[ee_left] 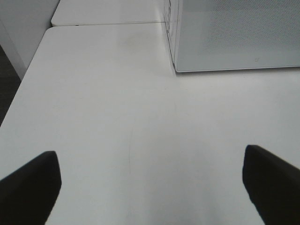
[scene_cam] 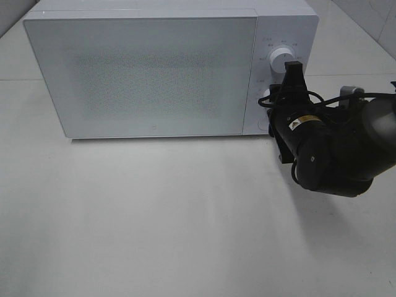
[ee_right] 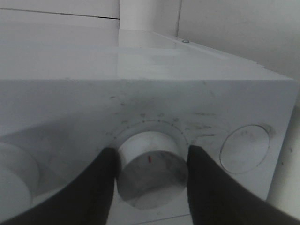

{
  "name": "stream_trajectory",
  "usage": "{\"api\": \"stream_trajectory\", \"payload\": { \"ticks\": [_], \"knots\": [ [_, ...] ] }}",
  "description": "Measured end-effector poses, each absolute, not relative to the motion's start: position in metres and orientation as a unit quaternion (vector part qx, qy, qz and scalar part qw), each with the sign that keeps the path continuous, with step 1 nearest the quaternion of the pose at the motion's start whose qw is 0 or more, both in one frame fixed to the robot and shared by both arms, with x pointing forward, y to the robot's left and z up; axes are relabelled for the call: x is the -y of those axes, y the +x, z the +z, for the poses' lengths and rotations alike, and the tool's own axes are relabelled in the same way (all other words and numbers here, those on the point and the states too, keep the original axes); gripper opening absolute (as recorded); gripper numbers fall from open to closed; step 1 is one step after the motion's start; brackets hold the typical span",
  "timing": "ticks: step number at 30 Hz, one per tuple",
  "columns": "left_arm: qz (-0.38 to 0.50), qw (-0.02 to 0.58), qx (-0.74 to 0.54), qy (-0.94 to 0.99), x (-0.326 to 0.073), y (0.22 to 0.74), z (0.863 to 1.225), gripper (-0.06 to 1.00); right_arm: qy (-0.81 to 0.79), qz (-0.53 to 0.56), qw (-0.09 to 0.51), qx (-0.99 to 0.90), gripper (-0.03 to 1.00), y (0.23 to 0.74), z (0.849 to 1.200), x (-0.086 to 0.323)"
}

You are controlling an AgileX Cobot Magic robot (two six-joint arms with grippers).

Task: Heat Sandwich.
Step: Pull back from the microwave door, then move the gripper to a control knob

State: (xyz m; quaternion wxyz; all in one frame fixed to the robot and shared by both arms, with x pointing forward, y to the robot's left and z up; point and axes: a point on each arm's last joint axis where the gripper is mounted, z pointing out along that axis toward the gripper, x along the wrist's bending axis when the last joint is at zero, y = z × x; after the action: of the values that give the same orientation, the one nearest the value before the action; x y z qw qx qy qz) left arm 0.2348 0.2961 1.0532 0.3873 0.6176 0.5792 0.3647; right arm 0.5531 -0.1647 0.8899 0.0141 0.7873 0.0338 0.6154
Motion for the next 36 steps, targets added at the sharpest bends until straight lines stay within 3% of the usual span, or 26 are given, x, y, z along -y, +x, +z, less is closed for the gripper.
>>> {"api": "stream_trajectory", "payload": {
  "ticks": [6, 13, 36],
  "knots": [
    [0.365, 0.387, -0.579, 0.618, -0.2961, 0.2348, 1.0532, 0.99, 0.786, 0.612, -0.057, 0.060, 0.44, 0.5531, 0.8897, 0.1656],
    [0.365, 0.387, -0.579, 0.618, -0.2961, 0.2348, 1.0532, 0.99, 0.781, 0.608, -0.094, 0.108, 0.44, 0.5531, 0.8896, 0.1655],
    [0.365, 0.387, -0.579, 0.618, -0.2961, 0.2348, 1.0532, 0.99, 0.784, 0.609, -0.080, 0.089, 0.44, 0.5529, 0.8894, 0.1657]
  ]
}}
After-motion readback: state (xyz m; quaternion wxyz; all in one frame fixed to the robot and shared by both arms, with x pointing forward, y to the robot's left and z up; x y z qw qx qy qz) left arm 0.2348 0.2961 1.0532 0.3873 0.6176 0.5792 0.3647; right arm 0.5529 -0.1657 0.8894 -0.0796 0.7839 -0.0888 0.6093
